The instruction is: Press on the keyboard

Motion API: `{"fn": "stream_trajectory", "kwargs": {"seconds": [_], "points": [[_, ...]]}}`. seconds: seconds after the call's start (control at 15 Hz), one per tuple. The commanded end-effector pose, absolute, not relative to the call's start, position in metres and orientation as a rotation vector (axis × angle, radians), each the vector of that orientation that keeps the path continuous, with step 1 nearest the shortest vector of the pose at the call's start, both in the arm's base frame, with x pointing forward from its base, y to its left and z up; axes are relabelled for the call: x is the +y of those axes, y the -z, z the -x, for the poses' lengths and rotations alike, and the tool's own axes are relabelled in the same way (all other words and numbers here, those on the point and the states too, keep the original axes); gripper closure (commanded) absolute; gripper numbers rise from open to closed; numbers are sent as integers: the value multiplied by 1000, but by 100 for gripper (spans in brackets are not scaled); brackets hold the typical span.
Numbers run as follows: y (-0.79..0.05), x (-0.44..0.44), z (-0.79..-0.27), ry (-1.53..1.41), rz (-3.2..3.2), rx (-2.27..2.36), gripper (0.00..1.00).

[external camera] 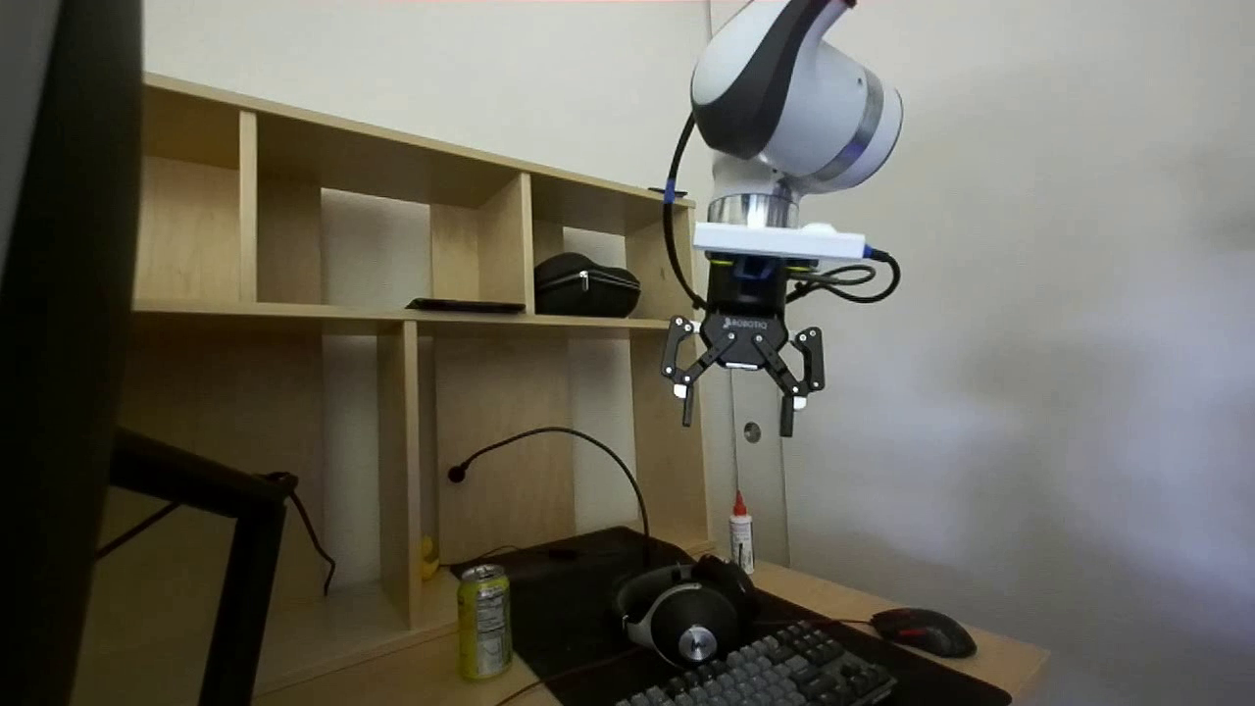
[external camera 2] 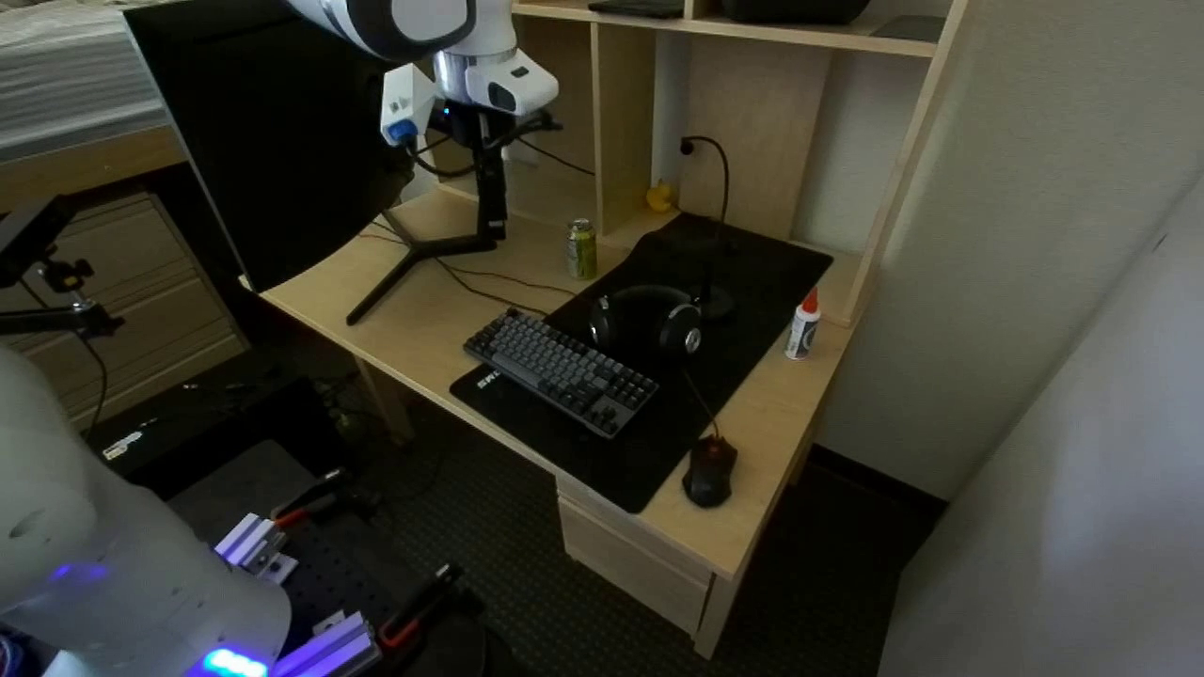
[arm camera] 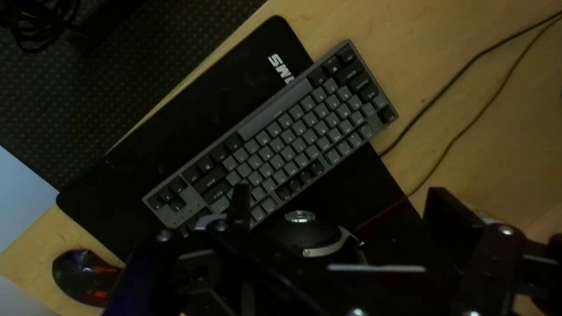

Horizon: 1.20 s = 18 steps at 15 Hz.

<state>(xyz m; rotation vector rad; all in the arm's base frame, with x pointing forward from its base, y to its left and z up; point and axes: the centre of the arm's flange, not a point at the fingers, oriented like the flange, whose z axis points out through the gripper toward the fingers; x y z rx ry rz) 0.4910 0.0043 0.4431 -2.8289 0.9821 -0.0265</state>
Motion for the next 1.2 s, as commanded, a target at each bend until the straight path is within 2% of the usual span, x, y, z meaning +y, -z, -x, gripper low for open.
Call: {"fn": "stream_trajectory", "kwargs": {"seconds": [0.0,0.33,0.73,1.13], "points": [[-434,3,-488,0,2832,990,0],[-416,1,-484,-56,2864,1013,0],[-366,38,-481,-57,2943,742,0],[-365,45,-483,-53,2928,787,0]]}}
